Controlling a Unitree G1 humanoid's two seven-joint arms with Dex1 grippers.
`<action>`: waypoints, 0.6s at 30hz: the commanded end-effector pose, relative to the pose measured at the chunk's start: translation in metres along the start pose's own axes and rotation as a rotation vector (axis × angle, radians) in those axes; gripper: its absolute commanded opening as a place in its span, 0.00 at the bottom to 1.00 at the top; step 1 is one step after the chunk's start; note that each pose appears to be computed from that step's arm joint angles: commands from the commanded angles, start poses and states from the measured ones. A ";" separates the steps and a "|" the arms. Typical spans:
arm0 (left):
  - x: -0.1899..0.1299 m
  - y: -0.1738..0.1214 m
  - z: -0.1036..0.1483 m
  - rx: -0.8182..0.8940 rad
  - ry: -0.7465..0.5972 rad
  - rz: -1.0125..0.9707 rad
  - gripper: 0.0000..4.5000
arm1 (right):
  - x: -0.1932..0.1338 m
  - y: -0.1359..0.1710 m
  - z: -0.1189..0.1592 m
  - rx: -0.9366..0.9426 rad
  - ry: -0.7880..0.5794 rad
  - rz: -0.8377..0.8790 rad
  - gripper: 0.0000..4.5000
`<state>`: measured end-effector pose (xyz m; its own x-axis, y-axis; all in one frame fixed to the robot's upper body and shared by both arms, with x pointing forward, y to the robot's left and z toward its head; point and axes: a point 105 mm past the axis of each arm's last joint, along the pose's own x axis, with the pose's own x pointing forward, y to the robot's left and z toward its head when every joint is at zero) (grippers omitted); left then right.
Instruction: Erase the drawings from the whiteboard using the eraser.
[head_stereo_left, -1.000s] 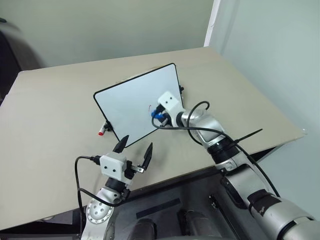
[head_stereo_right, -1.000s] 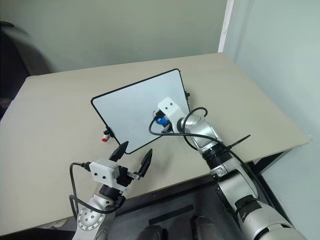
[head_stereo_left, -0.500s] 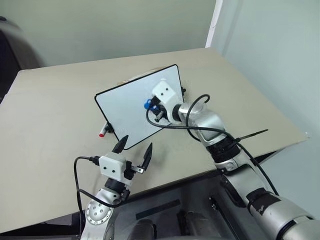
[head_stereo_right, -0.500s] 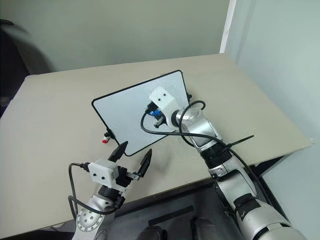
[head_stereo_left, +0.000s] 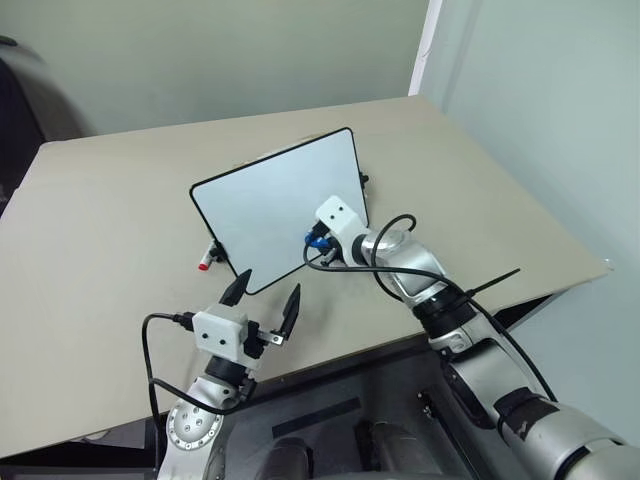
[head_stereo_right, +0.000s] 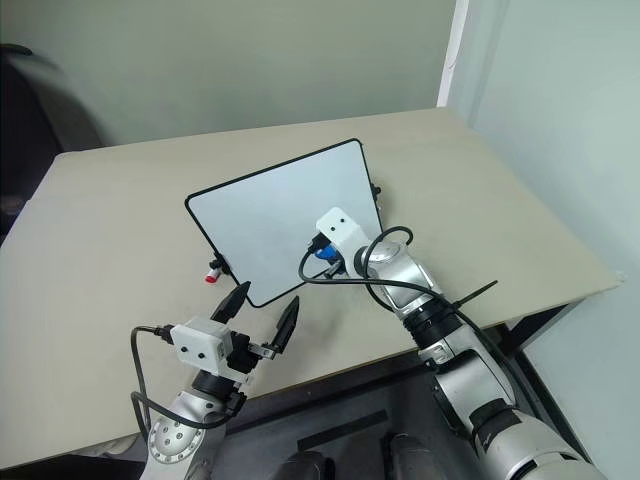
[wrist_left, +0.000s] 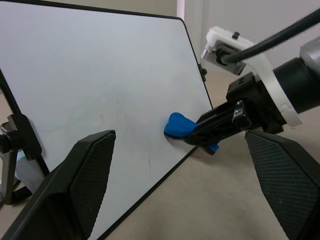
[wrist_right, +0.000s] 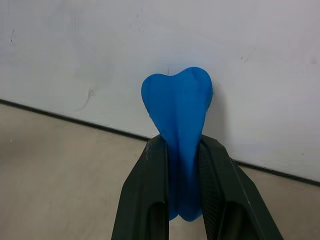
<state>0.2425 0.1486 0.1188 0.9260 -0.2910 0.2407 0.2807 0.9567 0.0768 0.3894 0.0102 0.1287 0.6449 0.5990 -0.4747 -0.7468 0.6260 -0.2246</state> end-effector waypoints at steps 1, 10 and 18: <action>0.002 -0.001 0.014 0.009 -0.053 -0.013 1.00 | -0.019 -0.013 0.053 -0.045 -0.181 -0.048 0.10; 0.006 0.001 0.012 0.016 -0.053 -0.017 1.00 | -0.037 -0.045 0.068 0.008 -0.255 -0.172 0.10; 0.009 0.000 0.011 0.016 -0.053 -0.031 1.00 | -0.071 -0.058 0.030 0.142 -0.215 -0.207 0.10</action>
<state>0.2483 0.1460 0.1246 0.9118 -0.3167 0.2613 0.3021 0.9485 0.0952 0.3965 -0.0445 0.1810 0.7923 0.5354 -0.2925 -0.5963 0.7811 -0.1852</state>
